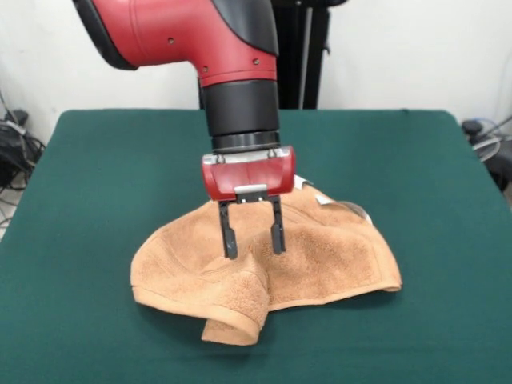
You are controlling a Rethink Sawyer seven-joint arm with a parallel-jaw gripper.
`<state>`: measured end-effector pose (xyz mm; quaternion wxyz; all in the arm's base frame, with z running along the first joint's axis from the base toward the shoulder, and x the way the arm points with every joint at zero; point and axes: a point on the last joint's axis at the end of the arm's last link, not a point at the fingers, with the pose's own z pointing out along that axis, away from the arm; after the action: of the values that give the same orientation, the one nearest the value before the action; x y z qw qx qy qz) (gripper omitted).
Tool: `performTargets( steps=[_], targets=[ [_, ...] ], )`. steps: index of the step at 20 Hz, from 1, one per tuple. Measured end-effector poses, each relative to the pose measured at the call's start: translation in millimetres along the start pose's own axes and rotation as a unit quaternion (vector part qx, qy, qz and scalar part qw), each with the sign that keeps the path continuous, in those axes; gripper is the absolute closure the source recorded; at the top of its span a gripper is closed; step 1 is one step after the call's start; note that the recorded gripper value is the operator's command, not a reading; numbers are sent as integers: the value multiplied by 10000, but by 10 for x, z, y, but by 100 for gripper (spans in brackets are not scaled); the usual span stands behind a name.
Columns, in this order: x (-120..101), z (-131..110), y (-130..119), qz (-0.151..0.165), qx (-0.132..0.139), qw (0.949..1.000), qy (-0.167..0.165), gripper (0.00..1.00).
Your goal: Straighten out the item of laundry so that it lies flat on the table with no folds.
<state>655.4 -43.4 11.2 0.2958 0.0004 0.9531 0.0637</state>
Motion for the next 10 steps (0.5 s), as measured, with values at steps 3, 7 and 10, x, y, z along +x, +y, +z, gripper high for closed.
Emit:
performTargets(
  steps=[3, 7, 10],
  targets=[
    [-17, 37, 108, -44, 22, 10000, 33, 0],
    [-96, 120, 331, -102, 80, 9999, 59, 0],
    [-174, 163, 425, -109, 83, 9999, 18, 0]
  ],
)
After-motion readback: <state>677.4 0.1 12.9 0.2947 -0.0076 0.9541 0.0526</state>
